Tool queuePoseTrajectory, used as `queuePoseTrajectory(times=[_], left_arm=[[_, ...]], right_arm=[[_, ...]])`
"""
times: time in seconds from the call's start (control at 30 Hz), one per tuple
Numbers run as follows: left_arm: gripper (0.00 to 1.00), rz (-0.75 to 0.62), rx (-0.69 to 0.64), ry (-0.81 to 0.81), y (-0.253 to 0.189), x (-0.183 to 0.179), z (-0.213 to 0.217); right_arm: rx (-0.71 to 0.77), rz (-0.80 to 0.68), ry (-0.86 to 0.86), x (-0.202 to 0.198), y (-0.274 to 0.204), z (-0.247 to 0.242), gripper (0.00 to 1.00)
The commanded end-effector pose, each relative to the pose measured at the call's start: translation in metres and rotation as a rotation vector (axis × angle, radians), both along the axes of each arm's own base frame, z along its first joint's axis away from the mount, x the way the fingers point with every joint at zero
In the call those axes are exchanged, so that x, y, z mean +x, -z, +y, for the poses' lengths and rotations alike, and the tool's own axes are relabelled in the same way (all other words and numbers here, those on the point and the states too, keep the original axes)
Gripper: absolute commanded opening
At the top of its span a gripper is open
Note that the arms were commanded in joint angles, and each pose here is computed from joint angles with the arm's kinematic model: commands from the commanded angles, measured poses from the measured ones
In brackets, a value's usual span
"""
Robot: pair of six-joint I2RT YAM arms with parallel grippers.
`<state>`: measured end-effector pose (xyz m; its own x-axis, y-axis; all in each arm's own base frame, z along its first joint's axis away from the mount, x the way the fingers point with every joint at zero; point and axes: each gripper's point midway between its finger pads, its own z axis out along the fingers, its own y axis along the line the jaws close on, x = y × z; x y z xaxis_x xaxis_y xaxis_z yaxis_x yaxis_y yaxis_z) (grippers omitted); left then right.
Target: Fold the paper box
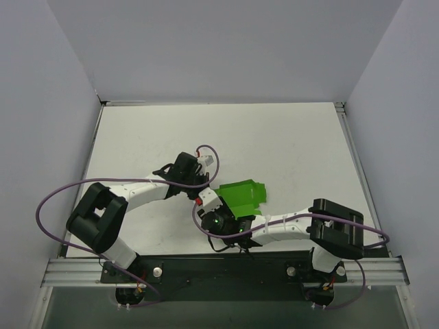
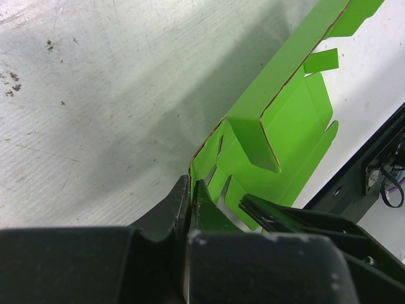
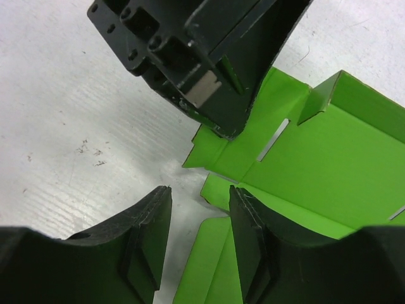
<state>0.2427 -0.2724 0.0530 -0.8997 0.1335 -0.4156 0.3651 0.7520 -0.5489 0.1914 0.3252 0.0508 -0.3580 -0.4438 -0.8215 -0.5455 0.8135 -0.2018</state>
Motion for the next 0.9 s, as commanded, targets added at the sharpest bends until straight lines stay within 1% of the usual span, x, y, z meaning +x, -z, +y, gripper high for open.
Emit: queuePoseTrajectory(times=[0.0,0.1,0.23,0.4,0.43,0.53,0.67,0.73,0.8,0.83,0.87], left_arm=[[0.0,-0.016,-0.035,0.011,-0.014,0.006,-0.006],[0.0,-0.013,-0.033,0.013,-0.014,0.005,-0.006],[0.0,-0.012,-0.032,0.013,-0.014,0.004,-0.005],[0.0,-0.014,-0.035,0.015,-0.016,0.004,-0.005],[0.0,-0.018,-0.036,0.016,-0.017,0.005,-0.006],[0.0,-0.019,-0.03,0.019,-0.016,0.004,-0.004],[0.0,-0.031,-0.016,0.022,-0.015,0.005,-0.002],[0.0,-0.04,-0.014,0.031,-0.015,0.005,-0.002],[0.0,-0.046,-0.007,0.035,-0.014,0.005,0.0],[0.0,-0.055,-0.006,0.042,-0.014,0.005,0.0],[0.0,-0.057,0.002,0.042,-0.013,0.006,0.001]], right_arm=[[-0.06,-0.054,0.042,0.01,-0.005,0.001,0.41],[-0.088,-0.065,0.054,0.013,-0.001,0.0,0.4],[-0.131,-0.079,0.077,0.017,0.006,-0.003,0.34],[-0.166,-0.077,0.084,0.018,0.015,-0.003,0.31],[-0.176,-0.082,0.095,0.02,0.016,-0.005,0.28],[-0.177,-0.077,0.11,0.021,0.016,-0.008,0.2],[-0.112,-0.041,0.146,0.024,0.01,-0.015,0.13],[-0.066,0.011,0.156,0.021,0.015,-0.02,0.08],[0.015,0.051,0.192,0.028,0.012,-0.025,0.03],[0.021,0.082,0.201,0.026,0.02,-0.033,0.01],[0.066,0.116,0.213,0.029,0.018,-0.036,0.0]])
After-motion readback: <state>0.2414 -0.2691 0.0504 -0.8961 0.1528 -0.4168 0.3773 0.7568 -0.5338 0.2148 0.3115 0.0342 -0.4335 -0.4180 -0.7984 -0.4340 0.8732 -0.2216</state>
